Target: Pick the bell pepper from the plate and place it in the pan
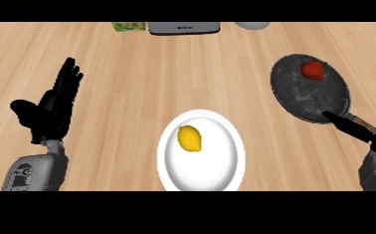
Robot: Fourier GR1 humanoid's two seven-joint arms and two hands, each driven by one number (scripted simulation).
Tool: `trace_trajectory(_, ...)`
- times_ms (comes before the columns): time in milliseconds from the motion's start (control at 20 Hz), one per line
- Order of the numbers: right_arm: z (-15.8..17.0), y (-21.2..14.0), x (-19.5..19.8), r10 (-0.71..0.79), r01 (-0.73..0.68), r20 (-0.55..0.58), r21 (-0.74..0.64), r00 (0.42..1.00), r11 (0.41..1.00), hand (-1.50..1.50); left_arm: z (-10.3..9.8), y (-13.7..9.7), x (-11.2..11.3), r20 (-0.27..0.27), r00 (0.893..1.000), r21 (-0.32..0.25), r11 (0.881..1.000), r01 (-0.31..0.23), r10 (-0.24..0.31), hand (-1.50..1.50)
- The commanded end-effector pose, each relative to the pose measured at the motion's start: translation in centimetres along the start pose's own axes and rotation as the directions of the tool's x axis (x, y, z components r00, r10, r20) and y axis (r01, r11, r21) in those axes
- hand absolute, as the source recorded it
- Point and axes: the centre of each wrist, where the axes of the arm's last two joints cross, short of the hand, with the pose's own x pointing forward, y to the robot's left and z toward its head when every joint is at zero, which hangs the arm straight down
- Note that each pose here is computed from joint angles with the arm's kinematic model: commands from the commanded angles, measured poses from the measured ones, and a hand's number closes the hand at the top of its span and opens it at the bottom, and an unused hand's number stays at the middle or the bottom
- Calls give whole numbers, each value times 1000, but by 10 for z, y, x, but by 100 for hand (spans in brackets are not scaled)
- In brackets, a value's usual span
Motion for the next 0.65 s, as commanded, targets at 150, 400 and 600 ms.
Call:
trace_trajectory(150,62,-32,17,-30,28,44,46,999,999,-150,-5,9,9,-1,1000,4,1000,8,-8,0)
trace_trajectory(400,119,-59,52,-25,24,12,36,1000,999,-150,0,0,7,13,1000,17,1000,2,-2,0)
trace_trajectory(600,162,-68,74,25,-25,-3,18,1000,1000,-150,-14,-1,15,22,1000,-15,1000,0,1,0)
